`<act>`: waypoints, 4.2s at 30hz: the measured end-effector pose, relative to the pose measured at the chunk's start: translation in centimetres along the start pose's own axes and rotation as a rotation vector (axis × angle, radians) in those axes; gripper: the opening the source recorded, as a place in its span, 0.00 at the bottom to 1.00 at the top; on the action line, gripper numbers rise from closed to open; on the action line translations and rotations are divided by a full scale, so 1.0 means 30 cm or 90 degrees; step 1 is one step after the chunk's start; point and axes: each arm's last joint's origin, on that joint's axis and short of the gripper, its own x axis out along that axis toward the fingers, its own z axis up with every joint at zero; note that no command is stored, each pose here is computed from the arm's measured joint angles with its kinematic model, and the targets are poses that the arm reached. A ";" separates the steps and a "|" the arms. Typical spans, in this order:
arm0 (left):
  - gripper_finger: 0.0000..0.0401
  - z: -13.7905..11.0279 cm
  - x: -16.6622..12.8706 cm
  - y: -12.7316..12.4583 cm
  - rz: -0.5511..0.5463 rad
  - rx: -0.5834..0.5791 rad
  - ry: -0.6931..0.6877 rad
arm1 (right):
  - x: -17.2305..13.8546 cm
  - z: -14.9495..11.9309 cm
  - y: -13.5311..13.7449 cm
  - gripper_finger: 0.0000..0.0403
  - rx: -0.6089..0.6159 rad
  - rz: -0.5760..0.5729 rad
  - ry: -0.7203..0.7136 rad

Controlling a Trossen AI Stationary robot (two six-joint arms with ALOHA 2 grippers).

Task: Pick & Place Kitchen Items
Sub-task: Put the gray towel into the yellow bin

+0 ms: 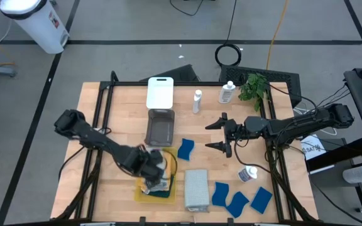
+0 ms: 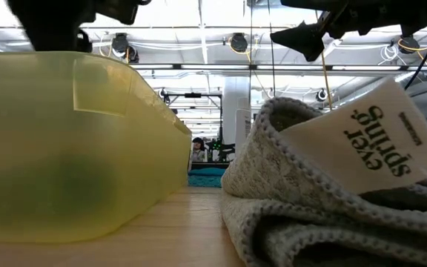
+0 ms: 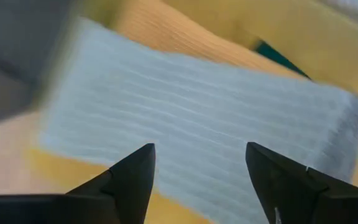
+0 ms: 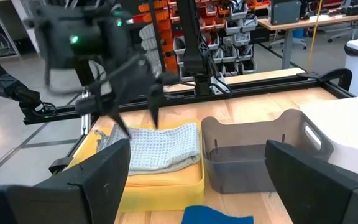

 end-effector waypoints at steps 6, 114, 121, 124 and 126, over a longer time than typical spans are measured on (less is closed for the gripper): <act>0.58 -0.015 0.065 -0.092 -0.091 0.095 0.023 | 0.000 0.000 0.000 0.83 0.000 0.000 0.000; 0.52 -0.344 -0.131 0.679 -0.097 0.044 -0.800 | 0.323 -0.312 0.106 0.00 -0.162 -0.109 0.623; 0.52 -0.344 -0.131 0.679 -0.093 0.045 -0.801 | 0.297 -0.288 0.186 0.00 -0.218 0.049 0.615; 0.52 -0.344 -0.131 0.679 -0.091 0.044 -0.801 | 0.308 -0.343 0.201 0.00 -0.283 0.092 0.621; 0.52 -0.344 -0.131 0.680 -0.092 0.042 -0.802 | 0.319 -0.381 0.195 0.00 -0.320 0.112 0.634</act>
